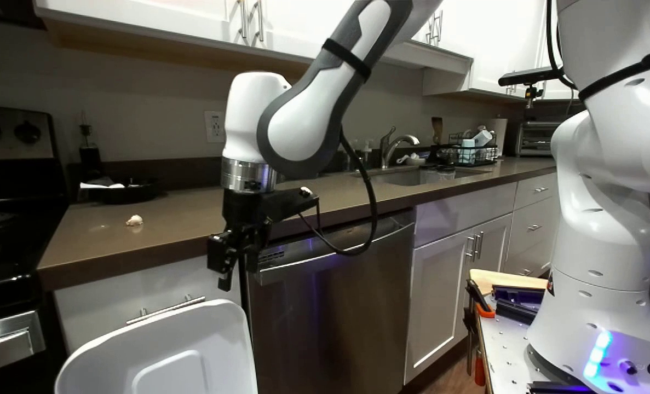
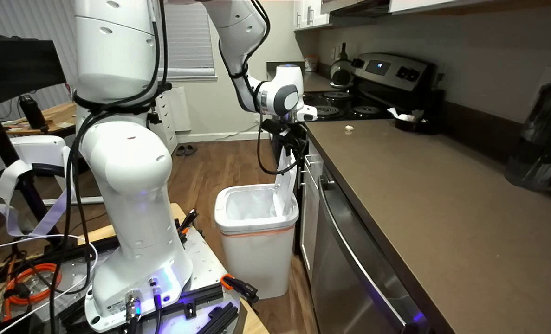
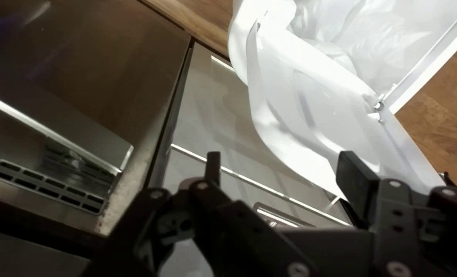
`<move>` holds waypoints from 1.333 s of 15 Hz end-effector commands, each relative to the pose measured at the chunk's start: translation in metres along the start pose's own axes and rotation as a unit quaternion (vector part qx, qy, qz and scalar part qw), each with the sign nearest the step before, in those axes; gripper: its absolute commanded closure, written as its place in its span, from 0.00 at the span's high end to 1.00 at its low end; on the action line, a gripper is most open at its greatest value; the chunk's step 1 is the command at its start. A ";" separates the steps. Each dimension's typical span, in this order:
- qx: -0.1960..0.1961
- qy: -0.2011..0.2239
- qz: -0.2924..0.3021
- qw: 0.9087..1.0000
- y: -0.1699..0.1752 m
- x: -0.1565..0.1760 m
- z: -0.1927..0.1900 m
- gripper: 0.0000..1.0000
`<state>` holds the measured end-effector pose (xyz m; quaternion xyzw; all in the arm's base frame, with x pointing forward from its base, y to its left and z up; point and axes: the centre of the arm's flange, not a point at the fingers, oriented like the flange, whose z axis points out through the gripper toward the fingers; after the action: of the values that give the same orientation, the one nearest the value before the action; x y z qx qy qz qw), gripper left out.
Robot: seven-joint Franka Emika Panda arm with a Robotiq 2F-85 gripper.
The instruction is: Close the lid of the white bin
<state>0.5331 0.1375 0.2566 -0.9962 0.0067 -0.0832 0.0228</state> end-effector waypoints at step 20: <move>0.091 0.114 -0.034 0.989 -0.082 -0.036 0.049 0.06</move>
<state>0.5176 0.2095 0.2232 -0.9729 -0.0171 -0.2068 0.1022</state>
